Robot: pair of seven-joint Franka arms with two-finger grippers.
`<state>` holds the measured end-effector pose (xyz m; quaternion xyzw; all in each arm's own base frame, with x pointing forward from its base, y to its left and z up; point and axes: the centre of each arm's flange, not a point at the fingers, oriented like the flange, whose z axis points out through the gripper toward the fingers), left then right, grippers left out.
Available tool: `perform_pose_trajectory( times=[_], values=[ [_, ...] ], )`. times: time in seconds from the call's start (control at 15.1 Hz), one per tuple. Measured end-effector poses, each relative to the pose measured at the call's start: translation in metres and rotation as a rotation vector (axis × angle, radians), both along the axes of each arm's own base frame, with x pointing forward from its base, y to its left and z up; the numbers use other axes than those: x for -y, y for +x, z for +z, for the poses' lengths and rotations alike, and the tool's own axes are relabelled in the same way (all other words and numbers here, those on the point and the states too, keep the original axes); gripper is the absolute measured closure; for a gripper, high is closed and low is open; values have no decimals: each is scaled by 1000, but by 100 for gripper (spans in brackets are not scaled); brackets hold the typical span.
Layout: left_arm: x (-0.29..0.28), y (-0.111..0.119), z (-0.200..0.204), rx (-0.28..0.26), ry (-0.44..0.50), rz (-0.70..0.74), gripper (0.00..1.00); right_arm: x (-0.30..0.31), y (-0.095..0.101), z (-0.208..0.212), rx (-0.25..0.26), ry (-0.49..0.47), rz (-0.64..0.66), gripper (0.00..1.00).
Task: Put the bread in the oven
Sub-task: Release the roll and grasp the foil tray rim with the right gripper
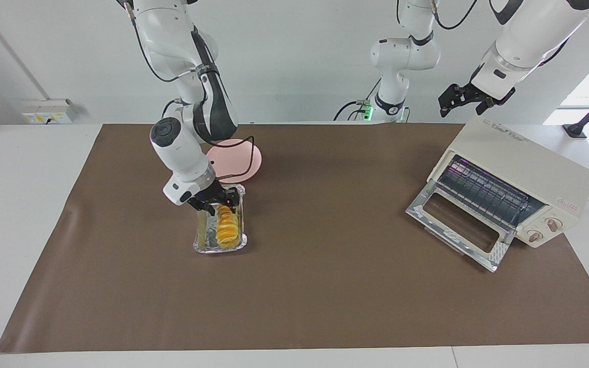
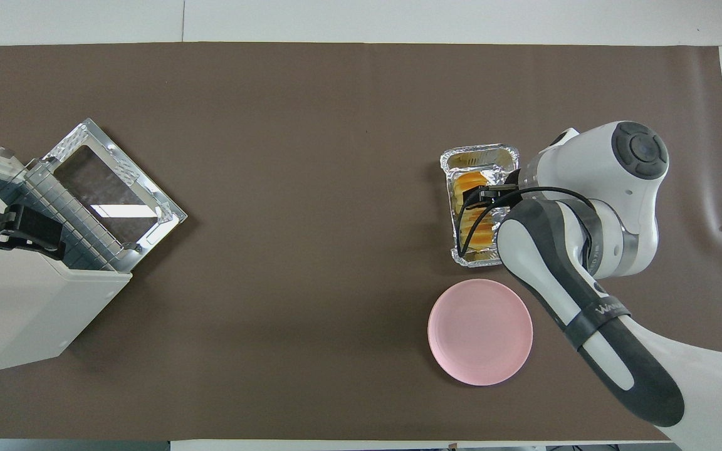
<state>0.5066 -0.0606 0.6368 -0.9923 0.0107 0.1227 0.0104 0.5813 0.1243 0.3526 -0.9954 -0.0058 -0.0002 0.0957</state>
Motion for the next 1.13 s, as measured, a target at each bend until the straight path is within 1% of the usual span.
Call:
perform_pose_trajectory(
  times=[0.07,0.33,0.4,0.47,0.53,0.66,0.93,1.0,1.06,1.13],
  values=[
    [0,0,0,0,0,0,0,11,2,0,-2,0,-3,0],
    [0,0,0,0,0,0,0,54,2,-13,-28,-5,-52,0],
    [0,0,0,0,0,0,0,59,1,-18,-37,-6,-59,5],
    [0,0,0,0,0,0,0,59,-1,-24,-46,-7,-61,5],
    [0,0,0,0,0,0,0,59,-3,-29,-57,-6,-62,10],
    [0,0,0,0,0,0,0,59,-7,-39,-73,5,-75,34],
    [0,0,0,0,0,0,0,58,-10,-42,-81,14,-84,75],
    [0,0,0,0,0,0,0,57,-10,-42,-81,15,-82,87],
    [0,0,0,0,0,0,0,55,-10,-41,-79,16,-78,97],
    [0,0,0,0,0,0,0,52,-9,-39,-76,17,-74,98]
  ],
)
